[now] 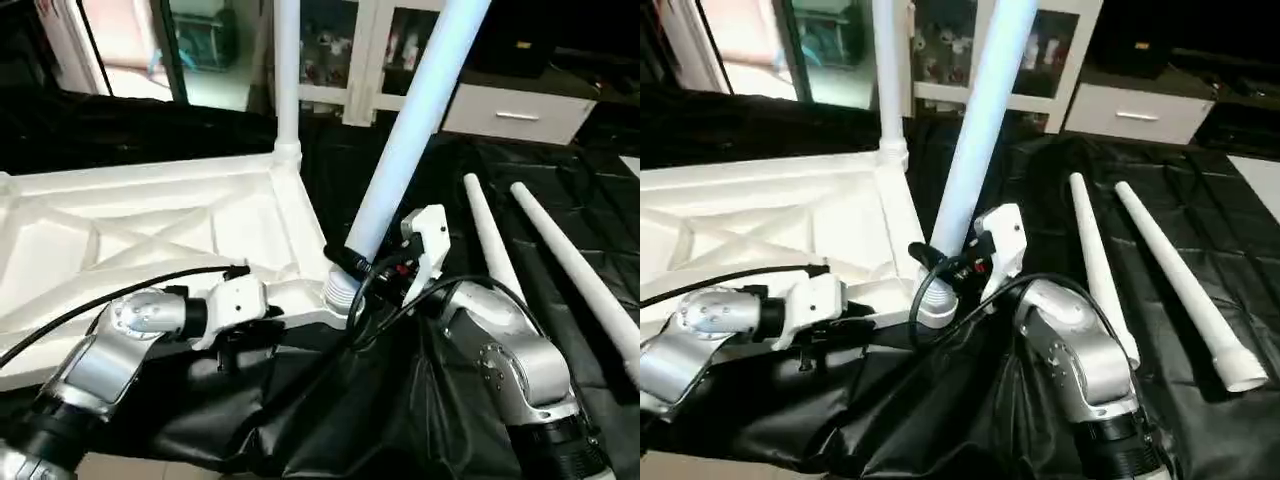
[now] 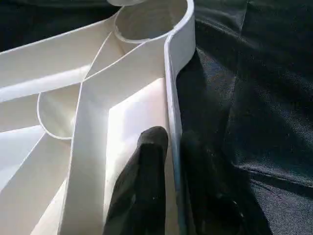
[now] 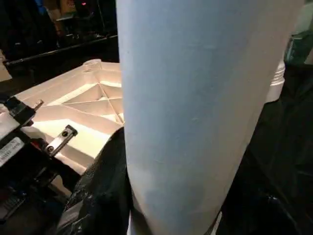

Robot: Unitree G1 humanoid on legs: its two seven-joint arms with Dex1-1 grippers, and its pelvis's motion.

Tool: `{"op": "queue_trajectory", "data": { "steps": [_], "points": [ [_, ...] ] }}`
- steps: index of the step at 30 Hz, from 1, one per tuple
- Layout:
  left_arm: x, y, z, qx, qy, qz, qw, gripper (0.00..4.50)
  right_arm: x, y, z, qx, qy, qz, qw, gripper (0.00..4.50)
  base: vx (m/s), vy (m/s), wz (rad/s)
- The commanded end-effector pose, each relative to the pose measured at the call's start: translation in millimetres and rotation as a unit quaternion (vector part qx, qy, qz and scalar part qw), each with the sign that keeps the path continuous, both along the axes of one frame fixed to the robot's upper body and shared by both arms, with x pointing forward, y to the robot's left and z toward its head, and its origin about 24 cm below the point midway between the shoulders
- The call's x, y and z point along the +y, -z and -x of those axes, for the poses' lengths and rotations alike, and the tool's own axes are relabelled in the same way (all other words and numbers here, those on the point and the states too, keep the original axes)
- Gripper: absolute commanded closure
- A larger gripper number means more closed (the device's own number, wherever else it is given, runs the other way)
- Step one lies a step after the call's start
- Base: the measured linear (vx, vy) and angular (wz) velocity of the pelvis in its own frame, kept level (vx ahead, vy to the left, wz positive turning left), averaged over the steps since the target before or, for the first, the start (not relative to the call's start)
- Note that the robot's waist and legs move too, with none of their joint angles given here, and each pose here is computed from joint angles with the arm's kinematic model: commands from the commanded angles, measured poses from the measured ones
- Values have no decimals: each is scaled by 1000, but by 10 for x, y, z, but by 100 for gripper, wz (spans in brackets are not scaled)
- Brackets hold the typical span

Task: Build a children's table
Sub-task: Pick table leg

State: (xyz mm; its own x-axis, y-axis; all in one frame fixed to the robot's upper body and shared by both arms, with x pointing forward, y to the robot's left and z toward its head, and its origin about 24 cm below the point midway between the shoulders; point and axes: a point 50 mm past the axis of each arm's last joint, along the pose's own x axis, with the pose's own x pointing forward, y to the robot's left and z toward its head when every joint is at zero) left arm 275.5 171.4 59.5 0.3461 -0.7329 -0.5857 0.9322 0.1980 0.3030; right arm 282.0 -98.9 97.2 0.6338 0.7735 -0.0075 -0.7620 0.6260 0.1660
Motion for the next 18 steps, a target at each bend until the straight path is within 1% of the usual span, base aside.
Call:
{"op": "queue_trajectory", "data": {
  "steps": [1,5,8,10,13,15,18],
  "points": [
    [19,218,61,44,-3,-30,999,370,-53,-56,-27,-13,8,6,1000,264,0,0,0],
    [-33,211,21,41,3,-29,999,370,-81,-47,-41,-14,13,11,1000,264,0,0,0],
    [-89,209,-23,47,4,-17,999,370,-105,-66,-53,-16,18,8,1000,264,0,0,0],
    [-111,203,-44,50,8,-12,999,404,-117,-66,-56,-15,19,10,1000,264,0,0,0],
    [-124,199,-59,53,15,-11,998,409,-123,-60,-63,-14,20,13,1000,264,0,0,0],
    [-135,198,-67,57,22,-12,998,444,-136,-44,-83,-11,21,18,1000,264,0,0,0],
    [-143,197,-68,59,27,-13,998,448,-166,-21,-128,-5,28,30,999,264,0,0,0]
  ]
}}
